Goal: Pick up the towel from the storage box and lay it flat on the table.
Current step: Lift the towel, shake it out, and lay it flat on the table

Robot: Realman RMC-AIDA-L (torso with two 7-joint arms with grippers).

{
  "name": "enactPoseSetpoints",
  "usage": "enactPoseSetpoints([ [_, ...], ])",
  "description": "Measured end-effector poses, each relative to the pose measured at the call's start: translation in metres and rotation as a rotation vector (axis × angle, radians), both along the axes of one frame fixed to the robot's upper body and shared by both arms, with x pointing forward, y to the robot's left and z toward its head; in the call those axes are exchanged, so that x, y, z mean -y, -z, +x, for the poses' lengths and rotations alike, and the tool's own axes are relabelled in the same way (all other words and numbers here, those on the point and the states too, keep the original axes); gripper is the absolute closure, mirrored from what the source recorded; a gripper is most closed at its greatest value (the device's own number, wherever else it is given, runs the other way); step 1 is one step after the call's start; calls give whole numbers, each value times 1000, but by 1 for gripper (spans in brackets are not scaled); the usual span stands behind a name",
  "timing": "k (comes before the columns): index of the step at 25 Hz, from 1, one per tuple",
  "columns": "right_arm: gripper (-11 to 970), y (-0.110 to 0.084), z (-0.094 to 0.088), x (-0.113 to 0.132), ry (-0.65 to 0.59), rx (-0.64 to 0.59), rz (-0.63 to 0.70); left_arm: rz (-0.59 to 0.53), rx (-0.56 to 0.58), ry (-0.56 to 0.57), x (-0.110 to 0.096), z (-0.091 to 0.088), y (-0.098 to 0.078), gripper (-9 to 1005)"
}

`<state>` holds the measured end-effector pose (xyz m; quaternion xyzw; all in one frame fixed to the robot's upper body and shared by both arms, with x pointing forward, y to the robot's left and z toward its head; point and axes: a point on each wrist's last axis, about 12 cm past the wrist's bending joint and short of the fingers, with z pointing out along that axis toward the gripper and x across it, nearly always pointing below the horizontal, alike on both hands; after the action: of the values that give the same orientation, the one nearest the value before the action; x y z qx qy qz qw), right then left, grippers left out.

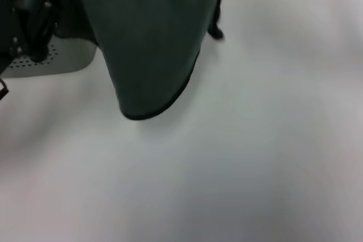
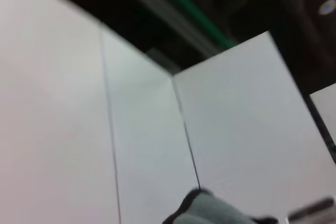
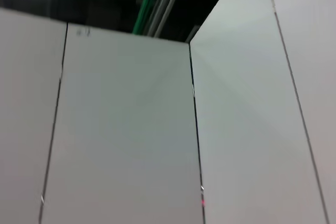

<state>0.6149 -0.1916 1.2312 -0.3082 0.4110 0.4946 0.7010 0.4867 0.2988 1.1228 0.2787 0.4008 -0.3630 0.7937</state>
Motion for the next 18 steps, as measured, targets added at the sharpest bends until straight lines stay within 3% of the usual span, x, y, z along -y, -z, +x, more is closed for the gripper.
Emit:
enactPoseSetpoints([
  [6, 934, -34, 7, -1, 78, 115, -47, 44, -177, -1, -10, -1, 15, 735],
  [11, 930, -59, 5, -3, 120, 208, -67, 83, -219, -1, -7, -7, 26, 723],
  [15, 927, -66, -1, -2, 121, 251, -90, 35, -226, -30, -9, -9, 25, 713],
  [18, 925, -59, -14, 7, 104, 244, -97, -7, -227, -37, -9, -8, 23, 706],
])
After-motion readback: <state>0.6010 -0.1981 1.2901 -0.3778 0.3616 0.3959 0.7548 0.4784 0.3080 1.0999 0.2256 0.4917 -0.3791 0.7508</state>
